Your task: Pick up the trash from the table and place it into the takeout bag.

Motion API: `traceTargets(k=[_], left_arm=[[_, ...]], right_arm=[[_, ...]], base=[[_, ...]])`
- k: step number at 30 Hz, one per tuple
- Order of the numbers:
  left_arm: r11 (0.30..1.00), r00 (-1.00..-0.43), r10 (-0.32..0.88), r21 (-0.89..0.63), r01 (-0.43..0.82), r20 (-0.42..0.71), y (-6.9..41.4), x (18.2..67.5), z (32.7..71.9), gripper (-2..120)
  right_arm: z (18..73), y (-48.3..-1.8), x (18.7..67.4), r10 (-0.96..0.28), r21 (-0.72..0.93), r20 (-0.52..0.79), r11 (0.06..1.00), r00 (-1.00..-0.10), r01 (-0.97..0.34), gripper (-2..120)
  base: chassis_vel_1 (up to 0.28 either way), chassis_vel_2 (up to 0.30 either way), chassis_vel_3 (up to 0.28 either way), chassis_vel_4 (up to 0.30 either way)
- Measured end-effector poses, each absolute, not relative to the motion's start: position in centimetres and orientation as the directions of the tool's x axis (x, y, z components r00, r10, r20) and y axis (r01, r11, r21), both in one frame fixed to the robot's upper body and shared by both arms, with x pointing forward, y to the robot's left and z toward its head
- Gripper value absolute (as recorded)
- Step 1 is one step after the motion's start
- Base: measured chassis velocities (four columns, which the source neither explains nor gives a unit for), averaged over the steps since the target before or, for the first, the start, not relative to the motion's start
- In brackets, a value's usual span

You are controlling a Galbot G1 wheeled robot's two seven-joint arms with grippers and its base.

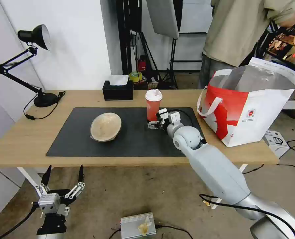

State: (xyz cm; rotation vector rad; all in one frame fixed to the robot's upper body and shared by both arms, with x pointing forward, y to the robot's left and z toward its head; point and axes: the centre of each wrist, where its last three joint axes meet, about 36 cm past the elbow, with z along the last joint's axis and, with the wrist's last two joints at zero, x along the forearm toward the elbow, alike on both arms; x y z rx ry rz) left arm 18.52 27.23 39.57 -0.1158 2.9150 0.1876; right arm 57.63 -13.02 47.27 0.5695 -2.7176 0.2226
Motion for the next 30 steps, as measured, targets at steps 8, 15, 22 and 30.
traceTargets(k=[8,15,22,30], left_arm=[[0.989,-0.974,-0.062,0.114,-0.089,-0.219,27.1,18.6,39.4,100],[0.990,-0.974,-0.064,0.112,-0.090,-0.217,27.1,18.6,39.3,100],[0.989,-0.975,-0.064,0.114,-0.090,-0.215,27.2,18.7,39.1,100],[0.989,-0.975,-0.064,0.114,-0.089,-0.212,27.2,18.6,39.0,100]], right_arm=[[47.3,-12.8,58.3,-0.356,-0.071,0.362,0.911,-0.862,-0.406,100],[46.8,-12.9,59.1,-0.342,-0.069,0.360,0.918,-0.868,-0.391,100],[46.3,-12.8,60.2,-0.331,-0.071,0.354,0.923,-0.875,-0.378,100],[45.6,-12.3,61.1,-0.327,-0.077,0.349,0.924,-0.878,-0.375,100]], base=[[0.000,0.000,0.000,0.000],[0.000,0.000,0.000,0.000],[0.000,0.000,0.000,0.000],[0.000,0.000,0.000,0.000]])
